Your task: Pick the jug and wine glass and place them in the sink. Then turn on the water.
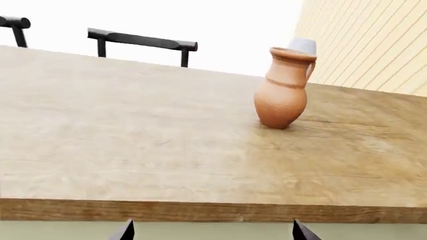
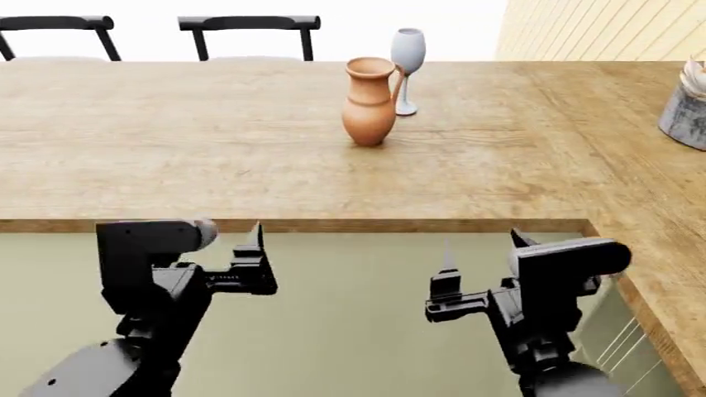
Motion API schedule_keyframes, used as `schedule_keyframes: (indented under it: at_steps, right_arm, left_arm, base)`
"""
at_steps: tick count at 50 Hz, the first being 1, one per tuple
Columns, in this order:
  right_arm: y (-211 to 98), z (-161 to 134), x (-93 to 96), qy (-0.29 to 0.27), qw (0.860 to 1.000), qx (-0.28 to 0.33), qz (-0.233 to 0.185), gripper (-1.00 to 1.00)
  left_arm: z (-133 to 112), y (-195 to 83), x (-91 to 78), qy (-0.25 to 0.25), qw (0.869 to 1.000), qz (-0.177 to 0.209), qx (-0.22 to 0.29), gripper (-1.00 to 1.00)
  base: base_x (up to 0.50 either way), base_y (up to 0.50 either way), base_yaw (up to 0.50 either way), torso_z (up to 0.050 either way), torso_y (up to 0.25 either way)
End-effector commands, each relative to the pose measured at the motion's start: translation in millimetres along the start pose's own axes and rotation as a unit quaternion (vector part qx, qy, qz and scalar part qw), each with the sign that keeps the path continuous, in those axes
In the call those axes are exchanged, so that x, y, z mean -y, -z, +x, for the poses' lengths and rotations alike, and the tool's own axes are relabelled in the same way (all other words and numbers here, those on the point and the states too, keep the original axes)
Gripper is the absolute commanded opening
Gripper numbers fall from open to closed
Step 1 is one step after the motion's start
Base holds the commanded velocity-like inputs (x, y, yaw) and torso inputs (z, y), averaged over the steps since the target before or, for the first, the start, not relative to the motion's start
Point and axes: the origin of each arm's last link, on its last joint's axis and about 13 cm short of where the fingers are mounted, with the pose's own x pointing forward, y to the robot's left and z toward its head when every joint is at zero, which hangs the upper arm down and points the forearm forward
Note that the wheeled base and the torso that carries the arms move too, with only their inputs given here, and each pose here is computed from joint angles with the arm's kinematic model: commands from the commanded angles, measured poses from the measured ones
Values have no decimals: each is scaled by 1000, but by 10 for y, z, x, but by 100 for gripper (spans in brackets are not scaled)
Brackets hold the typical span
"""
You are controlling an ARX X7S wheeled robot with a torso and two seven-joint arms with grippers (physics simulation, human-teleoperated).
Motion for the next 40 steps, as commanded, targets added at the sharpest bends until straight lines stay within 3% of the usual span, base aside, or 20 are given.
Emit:
schedule_keyframes:
  at_steps: [1, 4, 7, 20, 31, 40]
  right_arm:
    - [-998, -188, 238, -25, 995, 23, -99, 100]
    - [-1252, -142, 347, 1, 992, 34, -123, 100]
    - [-1476, -140, 394, -16, 990, 32, -137, 100]
    - [-2083, -35, 618, 7, 990, 39, -137, 100]
    - [-2293, 31, 682, 16, 988, 44, -145, 100]
    - [-2297, 72, 695, 19, 989, 53, -137, 100]
  left_arm:
    - [-369, -1000, 127, 95, 989, 109, 9, 100]
    - [-335, -1283, 142, 95, 988, 124, 19, 100]
    - [-285, -1539, 154, 91, 985, 143, 26, 100]
    - [-119, -2186, 192, 91, 976, 200, 14, 100]
    - [-10, -2496, 209, 80, 973, 217, 10, 100]
    - [5, -2481, 180, 77, 973, 217, 9, 100]
  base:
    - [0, 0, 0, 0, 0]
    - [0, 0, 0, 0, 0]
    - [0, 0, 0, 0, 0]
    - [0, 0, 0, 0, 0]
    - [4, 0, 0, 0, 0]
    - [470, 0, 0, 0, 0]
